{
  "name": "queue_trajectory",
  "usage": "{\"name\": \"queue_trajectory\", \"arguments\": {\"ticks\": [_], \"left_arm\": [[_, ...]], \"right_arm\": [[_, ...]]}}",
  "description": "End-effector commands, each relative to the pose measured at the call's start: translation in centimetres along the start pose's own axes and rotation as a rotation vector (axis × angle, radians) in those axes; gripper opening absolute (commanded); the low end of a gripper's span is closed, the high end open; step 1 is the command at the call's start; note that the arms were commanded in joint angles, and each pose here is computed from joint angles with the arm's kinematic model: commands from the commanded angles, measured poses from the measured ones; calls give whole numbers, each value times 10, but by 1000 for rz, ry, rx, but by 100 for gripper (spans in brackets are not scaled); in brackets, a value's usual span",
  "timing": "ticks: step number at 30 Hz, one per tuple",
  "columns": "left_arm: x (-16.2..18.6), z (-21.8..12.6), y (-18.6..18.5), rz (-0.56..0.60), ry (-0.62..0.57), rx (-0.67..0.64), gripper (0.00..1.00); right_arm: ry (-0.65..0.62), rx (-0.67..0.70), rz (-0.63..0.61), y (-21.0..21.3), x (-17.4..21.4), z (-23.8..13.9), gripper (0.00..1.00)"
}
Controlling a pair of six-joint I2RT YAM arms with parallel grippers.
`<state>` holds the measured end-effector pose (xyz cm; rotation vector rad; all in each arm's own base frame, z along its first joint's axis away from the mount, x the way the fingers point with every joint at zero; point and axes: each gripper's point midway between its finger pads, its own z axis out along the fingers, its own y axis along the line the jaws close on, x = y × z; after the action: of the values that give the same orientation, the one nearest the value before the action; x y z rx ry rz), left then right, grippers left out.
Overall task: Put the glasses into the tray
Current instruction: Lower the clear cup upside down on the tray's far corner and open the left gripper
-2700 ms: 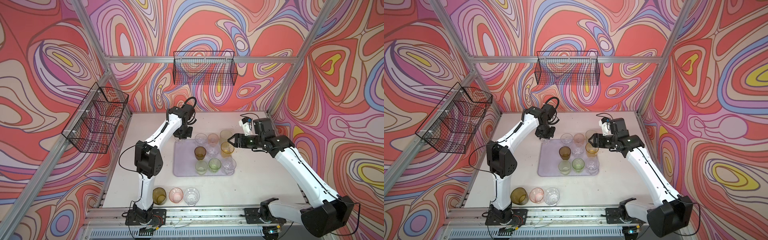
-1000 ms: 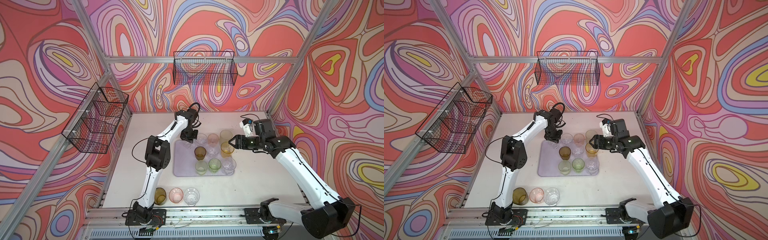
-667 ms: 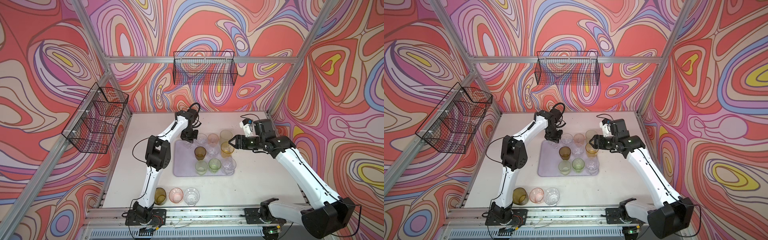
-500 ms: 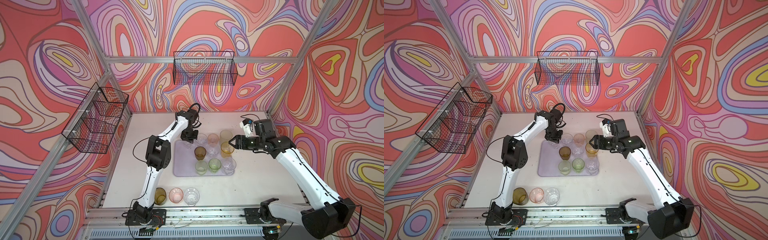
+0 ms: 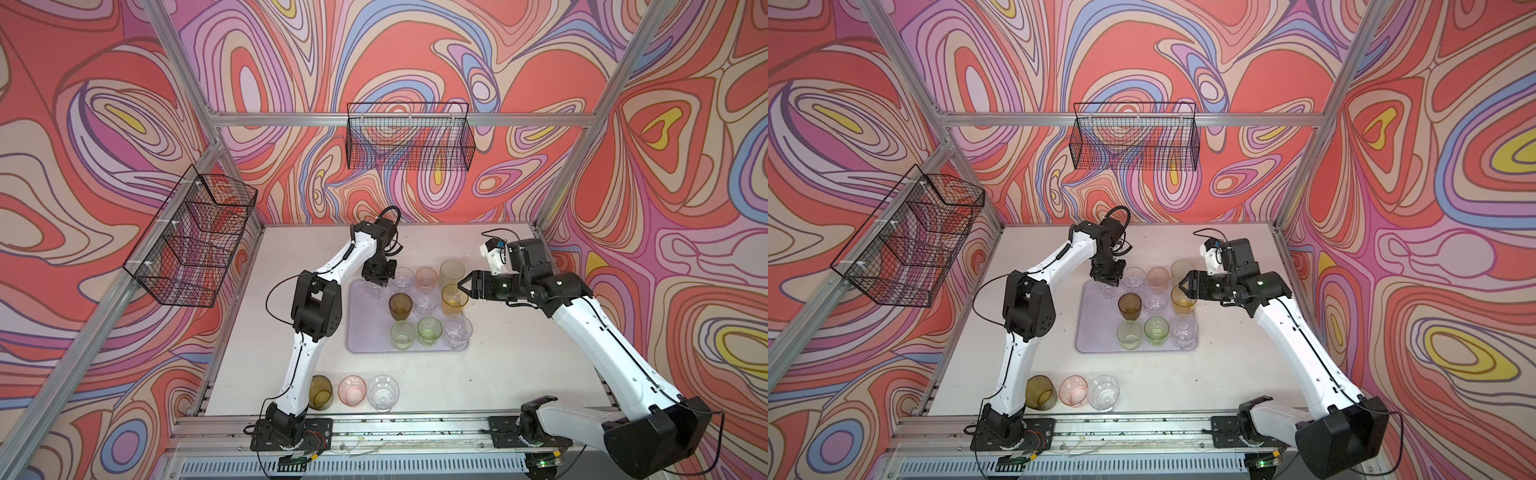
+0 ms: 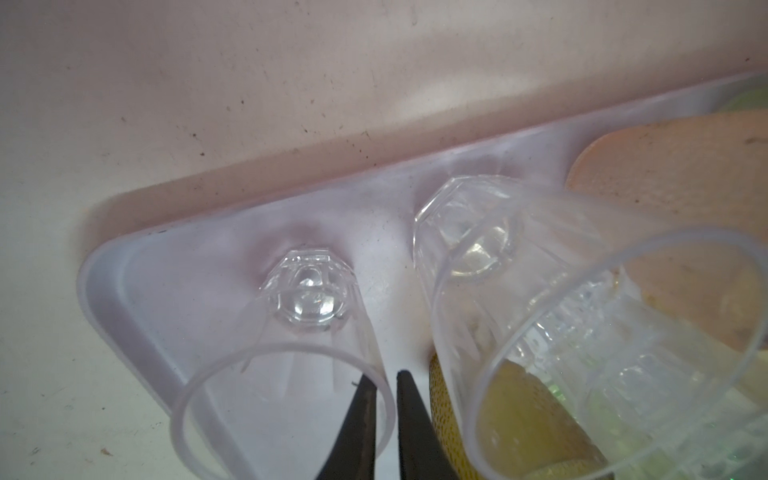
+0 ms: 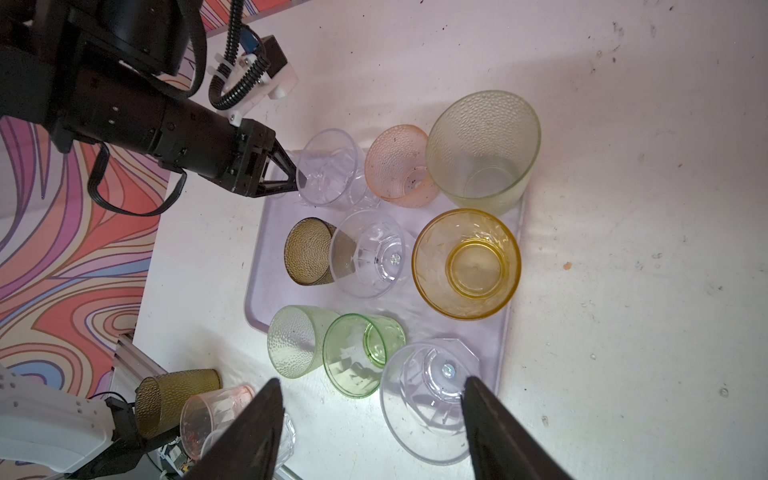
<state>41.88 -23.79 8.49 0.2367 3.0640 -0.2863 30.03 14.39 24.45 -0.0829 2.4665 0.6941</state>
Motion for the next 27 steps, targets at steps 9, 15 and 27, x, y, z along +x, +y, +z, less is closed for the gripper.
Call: {"name": "queue_trajectory", "arguments": {"ticks": [9,15,27], "left_arm": [[-5,-8,-5,-12,-20,28,19],[-5,-20,-3,-10,-37,19,19],[-8,-52,-7,-1,-94,22,20]], "right_arm": [[-7,13,-8,-2,2,-6,70],[-8,13,-7,-2,2,-6,70],[-12,12,-7,-1,2,-8,70]]}}
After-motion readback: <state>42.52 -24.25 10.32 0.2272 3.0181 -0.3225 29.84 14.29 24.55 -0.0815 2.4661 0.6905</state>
